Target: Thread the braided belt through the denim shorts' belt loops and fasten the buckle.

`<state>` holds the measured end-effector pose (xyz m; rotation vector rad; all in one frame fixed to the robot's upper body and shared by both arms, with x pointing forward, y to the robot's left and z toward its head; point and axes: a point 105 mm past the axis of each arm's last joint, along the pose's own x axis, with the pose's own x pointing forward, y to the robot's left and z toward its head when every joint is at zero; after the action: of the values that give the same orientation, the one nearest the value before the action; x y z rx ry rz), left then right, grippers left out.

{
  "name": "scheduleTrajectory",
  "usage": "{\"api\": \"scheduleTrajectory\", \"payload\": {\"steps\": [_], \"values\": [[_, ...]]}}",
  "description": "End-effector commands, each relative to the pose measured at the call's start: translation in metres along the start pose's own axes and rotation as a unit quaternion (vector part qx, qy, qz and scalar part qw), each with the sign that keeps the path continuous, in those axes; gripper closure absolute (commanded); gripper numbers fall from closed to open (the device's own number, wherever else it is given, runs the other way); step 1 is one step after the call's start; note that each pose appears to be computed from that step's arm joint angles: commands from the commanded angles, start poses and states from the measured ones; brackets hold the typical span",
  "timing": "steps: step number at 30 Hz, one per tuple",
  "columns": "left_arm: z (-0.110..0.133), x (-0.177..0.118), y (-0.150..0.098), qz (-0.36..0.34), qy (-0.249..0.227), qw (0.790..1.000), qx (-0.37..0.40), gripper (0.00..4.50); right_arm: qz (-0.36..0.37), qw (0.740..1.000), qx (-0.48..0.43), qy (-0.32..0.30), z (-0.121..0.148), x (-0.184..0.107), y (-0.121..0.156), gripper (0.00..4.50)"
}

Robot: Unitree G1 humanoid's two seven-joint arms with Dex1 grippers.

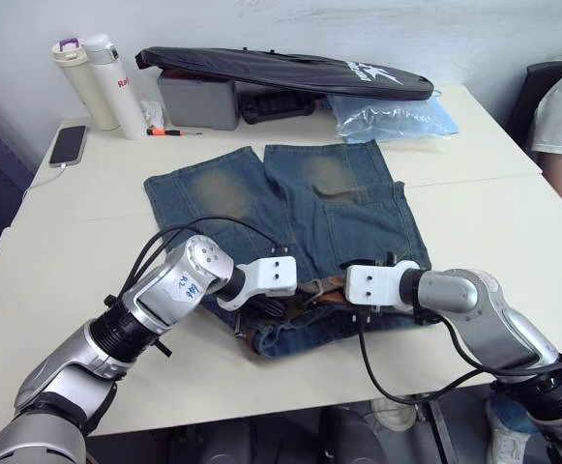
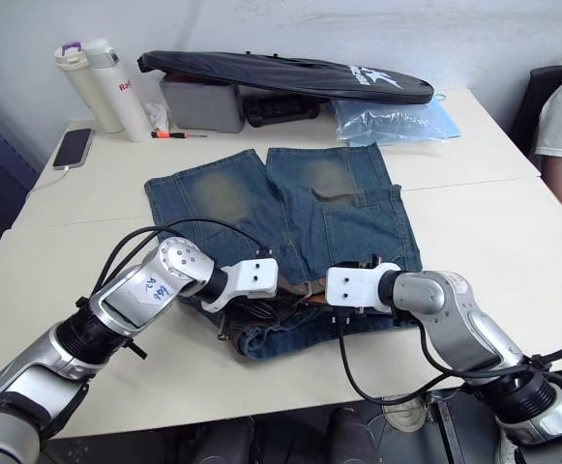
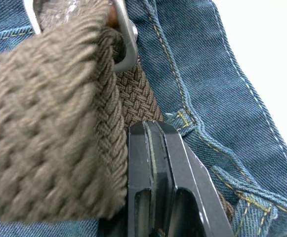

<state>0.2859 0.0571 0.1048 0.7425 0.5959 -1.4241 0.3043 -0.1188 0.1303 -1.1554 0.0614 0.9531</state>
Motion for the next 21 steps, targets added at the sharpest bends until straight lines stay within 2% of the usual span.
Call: {"api": "scheduleTrajectory", "payload": {"steps": [1, 10, 14, 21], "values": [[-0.004, -0.006, 0.006, 0.030, -0.001, 1.000, -0.007, 4.50, -0.065, 0.997, -0.040, -0.005, -0.001, -0.023, -0.026, 4.40], [-0.023, -0.011, -0.002, 0.027, 0.015, 0.999, -0.029, 4.50, -0.075, 0.992, -0.089, 0.050, -0.034, -0.072, -0.032, 4.40], [-0.031, -0.015, -0.001, 0.029, 0.023, 0.999, -0.032, 4.50, -0.058, 0.989, -0.101, 0.093, -0.058, -0.100, -0.026, 4.40], [-0.034, -0.016, -0.002, 0.026, 0.023, 0.999, -0.035, 4.50, -0.042, 0.985, -0.101, 0.134, -0.083, -0.124, -0.013, 4.40]]}}
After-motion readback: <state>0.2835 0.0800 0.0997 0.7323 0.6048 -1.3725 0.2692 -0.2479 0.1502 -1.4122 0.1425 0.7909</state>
